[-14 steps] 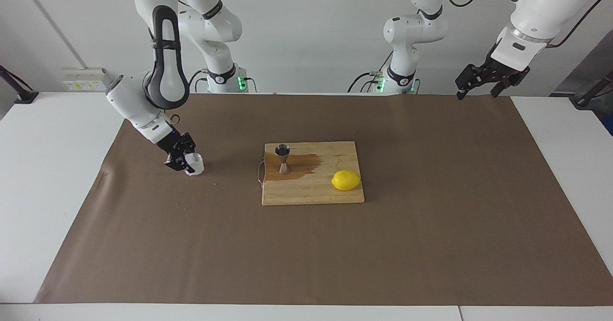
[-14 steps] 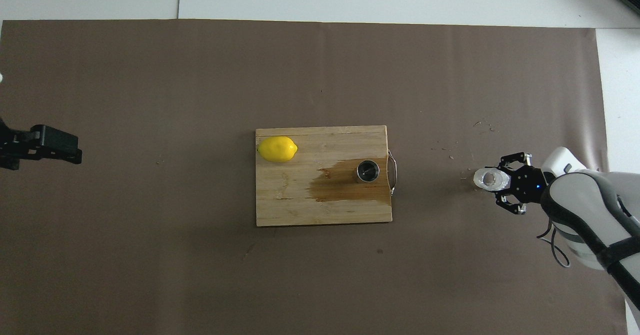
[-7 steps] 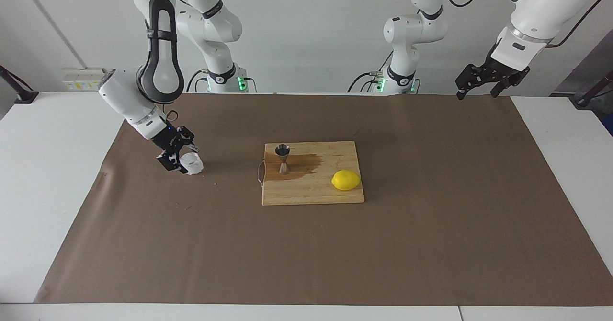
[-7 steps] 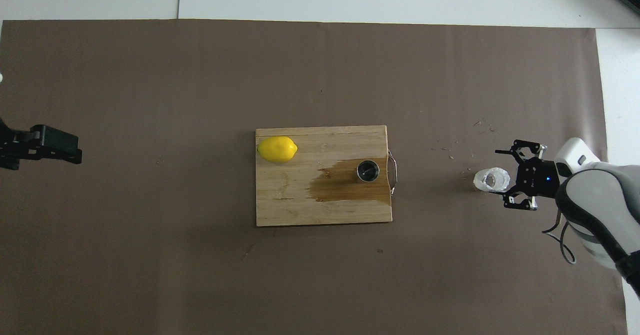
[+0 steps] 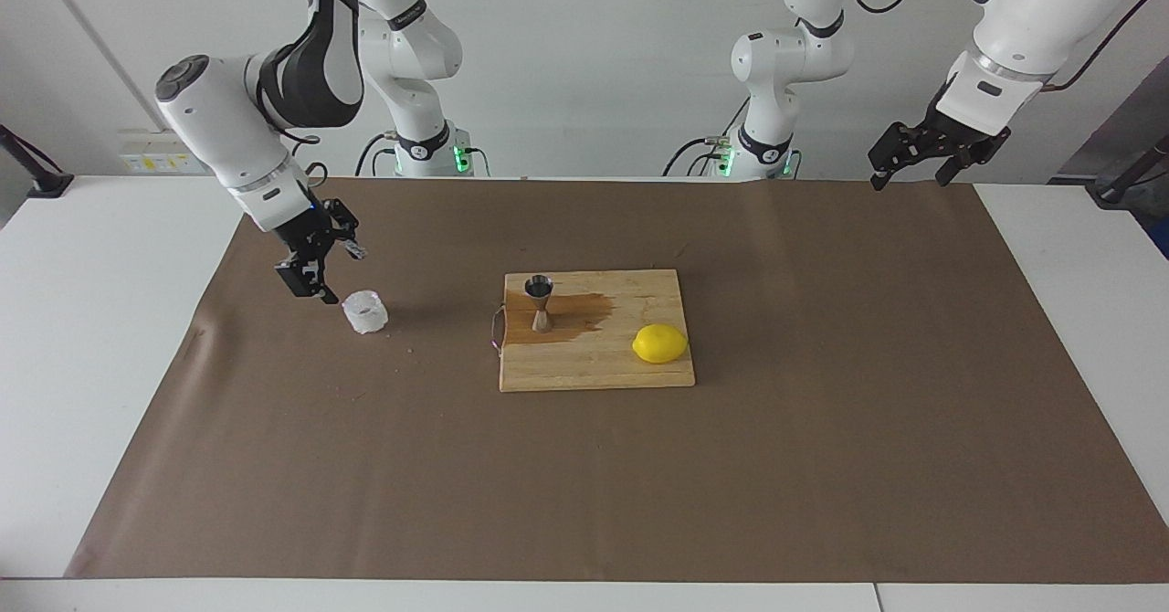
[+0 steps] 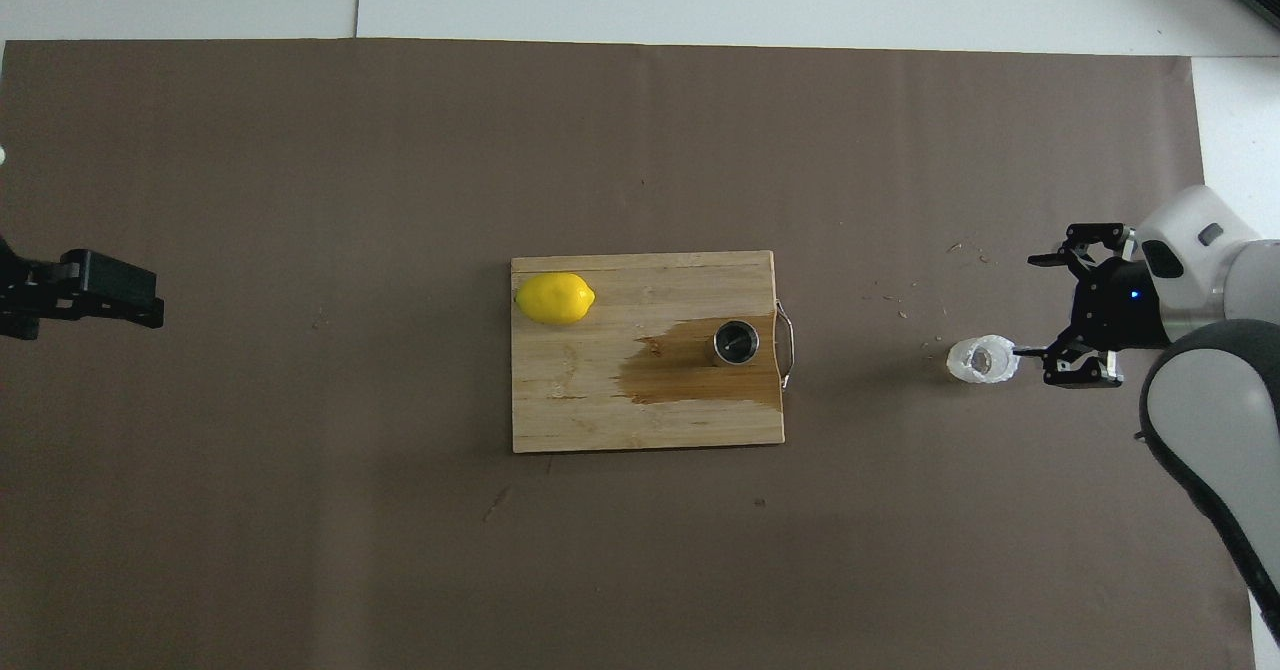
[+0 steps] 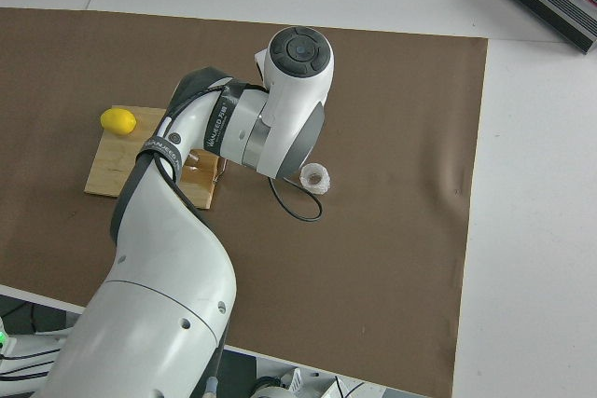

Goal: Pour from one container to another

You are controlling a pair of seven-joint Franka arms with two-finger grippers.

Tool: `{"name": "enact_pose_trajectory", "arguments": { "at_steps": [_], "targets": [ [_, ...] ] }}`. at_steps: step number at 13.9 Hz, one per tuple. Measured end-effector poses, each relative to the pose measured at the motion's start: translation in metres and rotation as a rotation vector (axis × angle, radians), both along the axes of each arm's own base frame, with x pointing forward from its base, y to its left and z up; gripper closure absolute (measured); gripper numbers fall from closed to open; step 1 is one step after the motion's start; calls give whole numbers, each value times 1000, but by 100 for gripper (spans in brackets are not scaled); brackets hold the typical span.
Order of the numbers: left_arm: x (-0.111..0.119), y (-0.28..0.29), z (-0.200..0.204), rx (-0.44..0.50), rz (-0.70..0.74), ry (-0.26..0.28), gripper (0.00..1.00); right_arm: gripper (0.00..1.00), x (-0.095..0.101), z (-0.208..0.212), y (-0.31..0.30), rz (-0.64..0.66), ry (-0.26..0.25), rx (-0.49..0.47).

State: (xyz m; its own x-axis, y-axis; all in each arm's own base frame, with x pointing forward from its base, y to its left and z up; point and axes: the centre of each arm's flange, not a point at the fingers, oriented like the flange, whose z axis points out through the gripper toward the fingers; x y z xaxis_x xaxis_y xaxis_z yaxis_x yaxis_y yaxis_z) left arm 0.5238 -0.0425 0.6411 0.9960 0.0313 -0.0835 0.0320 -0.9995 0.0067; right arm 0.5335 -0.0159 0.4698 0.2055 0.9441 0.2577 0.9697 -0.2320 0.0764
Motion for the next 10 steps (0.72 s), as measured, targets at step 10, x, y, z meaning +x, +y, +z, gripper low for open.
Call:
{"name": "enact_pose_trajectory", "arguments": {
  "at_steps": [10],
  "targets": [
    [0, 0, 0, 0, 0, 0, 0, 0, 23, 107, 97, -429, -39, -39]
  ]
}}
